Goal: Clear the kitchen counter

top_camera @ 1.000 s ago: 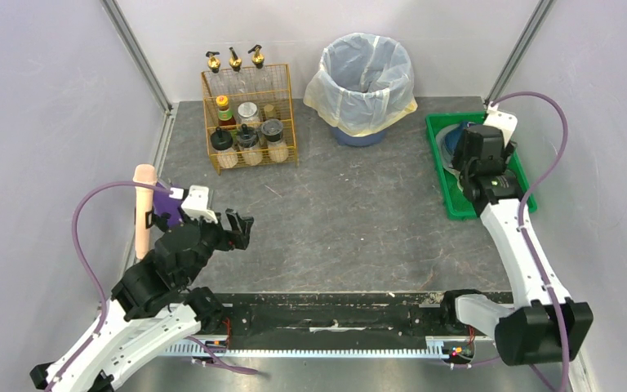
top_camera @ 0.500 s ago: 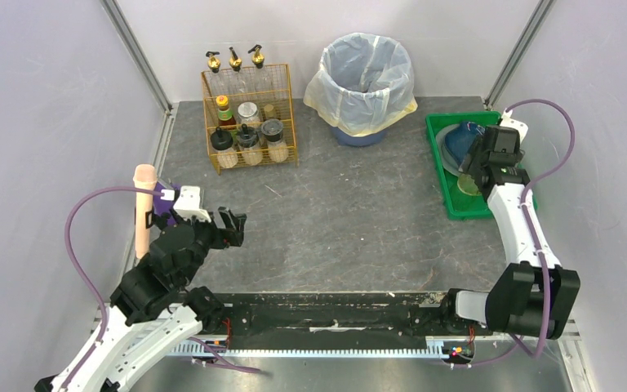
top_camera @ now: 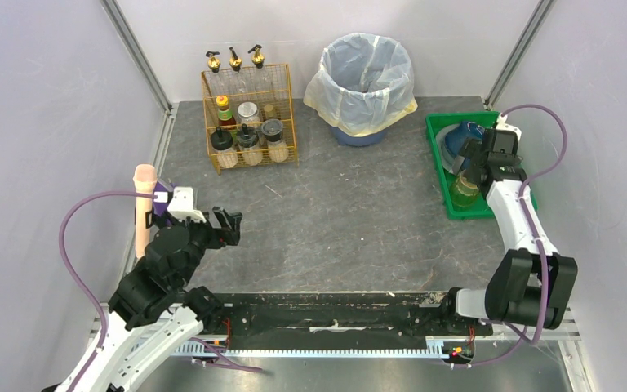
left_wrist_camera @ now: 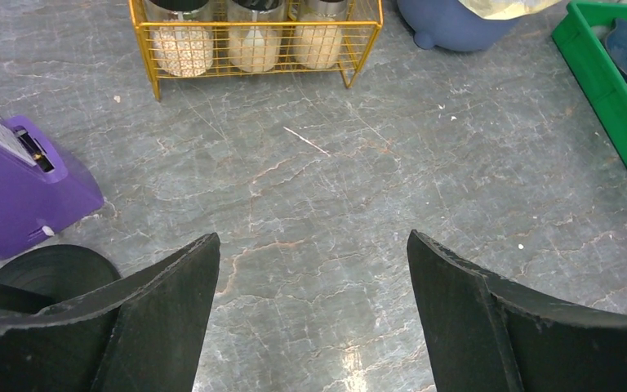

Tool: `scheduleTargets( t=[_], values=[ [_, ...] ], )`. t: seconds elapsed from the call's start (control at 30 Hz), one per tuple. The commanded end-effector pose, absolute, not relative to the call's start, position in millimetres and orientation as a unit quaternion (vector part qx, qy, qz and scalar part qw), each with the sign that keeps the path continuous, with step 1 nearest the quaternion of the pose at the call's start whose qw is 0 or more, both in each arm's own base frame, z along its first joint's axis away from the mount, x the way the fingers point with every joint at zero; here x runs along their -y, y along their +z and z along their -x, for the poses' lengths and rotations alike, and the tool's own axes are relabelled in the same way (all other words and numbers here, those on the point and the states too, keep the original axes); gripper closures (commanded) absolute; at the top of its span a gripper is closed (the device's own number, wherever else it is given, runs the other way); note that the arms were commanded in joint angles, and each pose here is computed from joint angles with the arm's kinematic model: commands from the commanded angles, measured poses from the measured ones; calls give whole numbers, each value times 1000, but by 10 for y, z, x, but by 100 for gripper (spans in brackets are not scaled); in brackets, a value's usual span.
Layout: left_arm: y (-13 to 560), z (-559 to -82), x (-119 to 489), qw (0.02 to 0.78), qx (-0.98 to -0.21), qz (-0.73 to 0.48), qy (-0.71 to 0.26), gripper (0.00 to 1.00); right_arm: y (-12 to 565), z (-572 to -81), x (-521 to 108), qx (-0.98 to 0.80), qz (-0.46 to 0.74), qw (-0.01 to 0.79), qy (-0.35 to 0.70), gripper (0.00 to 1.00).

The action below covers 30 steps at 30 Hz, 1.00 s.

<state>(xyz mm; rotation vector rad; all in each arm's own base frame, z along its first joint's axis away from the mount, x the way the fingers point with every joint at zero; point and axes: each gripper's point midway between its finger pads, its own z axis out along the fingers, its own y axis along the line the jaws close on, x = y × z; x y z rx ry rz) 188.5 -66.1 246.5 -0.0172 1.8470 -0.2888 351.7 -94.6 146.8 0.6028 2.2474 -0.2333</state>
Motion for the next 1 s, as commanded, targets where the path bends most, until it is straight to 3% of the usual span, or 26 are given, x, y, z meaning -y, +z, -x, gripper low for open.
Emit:
scheduleTargets(
  t=[0.0, 0.2, 0.53, 0.77, 0.97],
  values=[
    [2598, -1919, 636, 618, -776, 12, -129, 10, 1983, -3517, 925, -850, -238, 463, -78, 2],
    [2768, -1908, 565, 636, -760, 29, -130, 10, 2603, -3274, 855, -802, -232, 547, -64, 2],
    [3677, -1601, 217, 710, -684, 71, -153, 10, 3550, -2600, 543, -686, -172, 701, -89, 2],
    [4201, -1368, 20, 755, -626, 87, -175, 10, 3666, -2065, 424, -597, -139, 787, -63, 2],
    [4324, -1281, -80, 789, -575, 104, -189, 10, 3542, -1802, 433, -548, -138, 824, -47, 2]
  ],
)
